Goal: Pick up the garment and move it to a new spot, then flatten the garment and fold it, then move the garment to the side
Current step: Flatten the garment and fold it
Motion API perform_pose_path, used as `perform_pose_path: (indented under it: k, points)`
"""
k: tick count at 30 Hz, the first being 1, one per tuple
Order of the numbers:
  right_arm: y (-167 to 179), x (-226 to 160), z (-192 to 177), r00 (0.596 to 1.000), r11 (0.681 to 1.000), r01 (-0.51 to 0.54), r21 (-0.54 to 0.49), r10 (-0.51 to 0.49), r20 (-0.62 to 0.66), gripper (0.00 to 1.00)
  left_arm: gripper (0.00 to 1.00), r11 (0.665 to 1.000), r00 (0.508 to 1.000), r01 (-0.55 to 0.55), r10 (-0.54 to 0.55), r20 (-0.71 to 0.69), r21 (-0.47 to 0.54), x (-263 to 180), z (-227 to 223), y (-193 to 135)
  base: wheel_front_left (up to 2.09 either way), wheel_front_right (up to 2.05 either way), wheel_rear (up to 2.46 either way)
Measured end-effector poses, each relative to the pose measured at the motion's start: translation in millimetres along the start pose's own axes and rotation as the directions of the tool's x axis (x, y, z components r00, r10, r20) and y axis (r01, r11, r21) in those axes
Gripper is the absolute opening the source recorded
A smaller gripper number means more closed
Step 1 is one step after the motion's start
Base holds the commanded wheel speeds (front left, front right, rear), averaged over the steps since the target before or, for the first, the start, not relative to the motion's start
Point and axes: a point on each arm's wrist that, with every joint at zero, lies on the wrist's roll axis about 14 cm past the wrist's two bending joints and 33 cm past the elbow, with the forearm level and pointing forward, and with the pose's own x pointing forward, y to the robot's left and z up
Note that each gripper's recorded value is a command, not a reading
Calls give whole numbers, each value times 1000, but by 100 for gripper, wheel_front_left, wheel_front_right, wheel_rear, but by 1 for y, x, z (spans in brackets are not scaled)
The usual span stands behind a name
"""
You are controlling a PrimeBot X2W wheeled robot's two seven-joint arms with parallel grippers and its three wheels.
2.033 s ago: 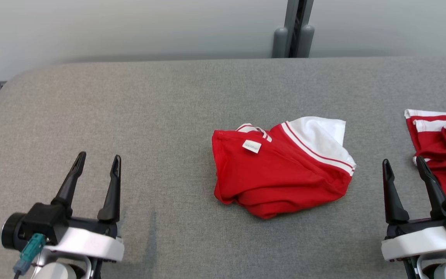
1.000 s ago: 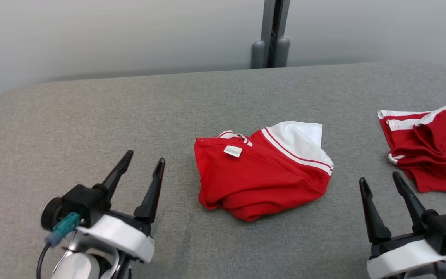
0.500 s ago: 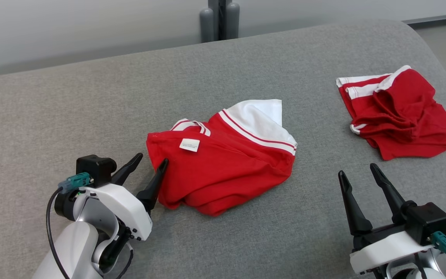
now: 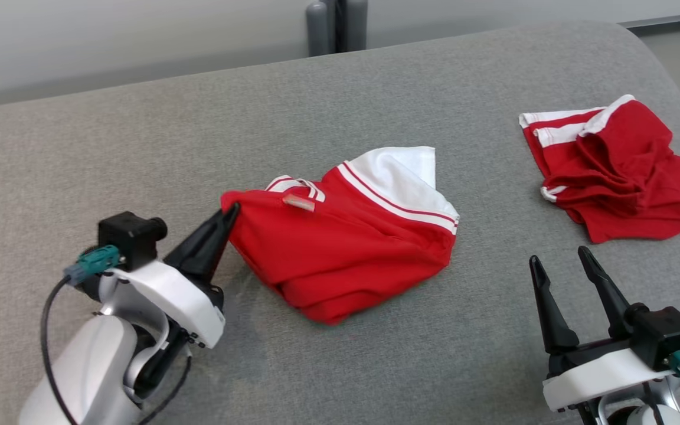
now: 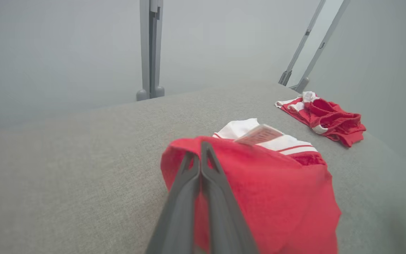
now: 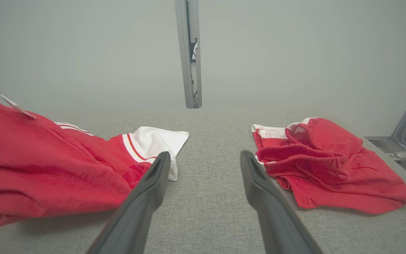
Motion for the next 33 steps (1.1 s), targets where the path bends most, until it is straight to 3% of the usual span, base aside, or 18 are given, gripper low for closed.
perform_pose_path:
  k: [5,9,15,17,20,26,27,28,29,33]
  points:
    - [1,6,2,1000,1000,-5,9,5,12,100,0,990,988,-24,3,155,137,-18,51,8,0,0,0]
    - [6,13,4,1000,1000,-22,17,21,19,100,0,964,964,-99,32,263,246,-43,94,17,0,0,0]
    - [17,22,5,998,998,-57,31,56,25,100,0,928,943,-229,136,305,293,-87,111,33,0,0,0]
    - [21,24,4,998,997,-66,40,66,19,100,0,928,940,-265,190,283,260,-99,99,40,0,0,0]
    - [23,26,-1,997,996,-73,48,73,2,100,0,938,937,-323,298,182,127,-116,46,51,0,0,0]
    - [24,25,-5,997,996,-73,60,74,-16,100,0,918,914,-394,396,88,-43,-135,-18,58,0,0,0]
    - [24,24,-5,997,995,-74,60,75,-19,100,13,917,913,-396,399,89,-48,-137,-22,58,0,0,0]
    - [25,24,-4,997,995,-75,59,76,-20,100,49,913,907,-404,409,105,-62,-138,-23,59,0,0,0]
    - [25,24,-4,997,995,-76,59,78,-21,100,100,910,902,-408,414,121,-74,-140,-22,60,0,0,0]
    - [28,23,4,996,995,-86,52,86,-5,100,100,899,875,-431,439,205,-82,-145,-7,60,0,0,0]
